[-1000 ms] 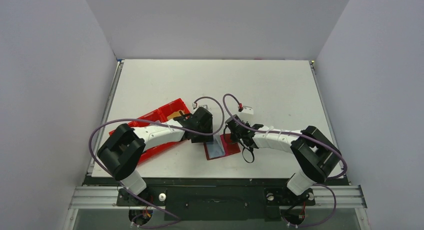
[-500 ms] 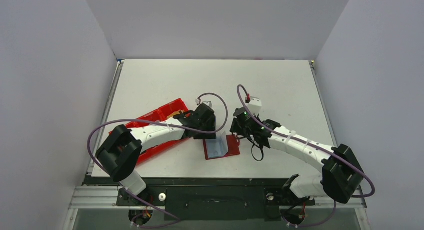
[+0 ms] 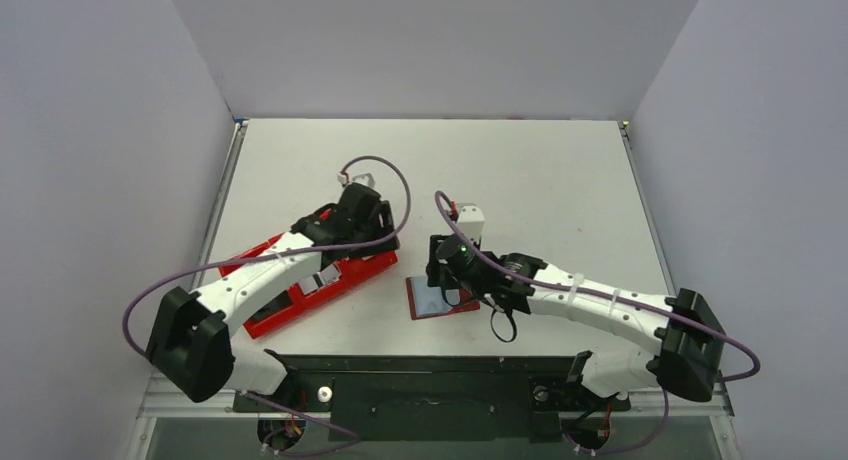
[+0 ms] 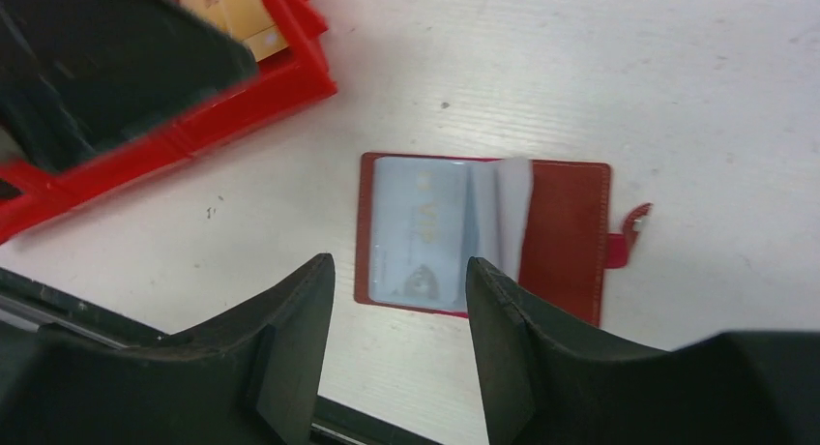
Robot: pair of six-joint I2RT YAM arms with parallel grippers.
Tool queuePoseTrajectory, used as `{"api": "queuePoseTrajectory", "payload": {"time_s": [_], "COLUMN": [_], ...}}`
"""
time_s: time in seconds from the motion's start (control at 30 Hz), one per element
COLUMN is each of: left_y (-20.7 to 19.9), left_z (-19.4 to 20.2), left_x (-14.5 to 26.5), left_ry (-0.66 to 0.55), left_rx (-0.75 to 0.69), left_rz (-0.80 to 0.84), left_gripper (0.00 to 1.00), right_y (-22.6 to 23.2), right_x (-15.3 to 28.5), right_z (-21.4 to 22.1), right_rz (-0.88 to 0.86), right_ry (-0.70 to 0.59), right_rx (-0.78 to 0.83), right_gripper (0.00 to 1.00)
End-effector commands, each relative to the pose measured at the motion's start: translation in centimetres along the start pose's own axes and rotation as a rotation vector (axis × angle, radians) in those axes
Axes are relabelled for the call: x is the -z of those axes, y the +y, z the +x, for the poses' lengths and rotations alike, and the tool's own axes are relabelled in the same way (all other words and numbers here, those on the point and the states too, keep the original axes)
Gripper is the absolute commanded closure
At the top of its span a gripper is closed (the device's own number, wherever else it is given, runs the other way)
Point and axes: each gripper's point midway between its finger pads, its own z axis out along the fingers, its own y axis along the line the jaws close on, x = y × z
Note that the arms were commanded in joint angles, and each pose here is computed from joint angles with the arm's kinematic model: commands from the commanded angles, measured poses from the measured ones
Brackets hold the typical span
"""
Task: Take the credit cards out of the card holder
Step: Remove the credit card from the card holder.
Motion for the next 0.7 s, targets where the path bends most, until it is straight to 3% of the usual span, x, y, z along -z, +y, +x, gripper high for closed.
{"api": "queuePoseTrajectory", "payload": {"time_s": [0.0, 0.4, 0.67], "left_y": [4.3, 6.1, 5.6], "left_z": [-3.2, -3.8, -3.6], "left_x": [2.7, 4.0, 3.2], "left_ry": [-0.082, -0.099, -0.079], "left_rx": [0.051, 0.098, 0.098], "left_rz": [-0.070, -0.032, -0.011], "left_gripper": [0.41, 0.40, 0.40], "right_y": [3.5, 2.2, 1.0], "right_x": [-1.8, -6.7, -7.9], "right_z": [1.3, 5.2, 7.2], "right_rz": [-0.039, 0.111, 0.148], "right_ry": [0.040, 0.151, 0.187], "right_rx": [0.089, 0.199, 0.207], "right_gripper": [0.50, 0.39, 0.38]}}
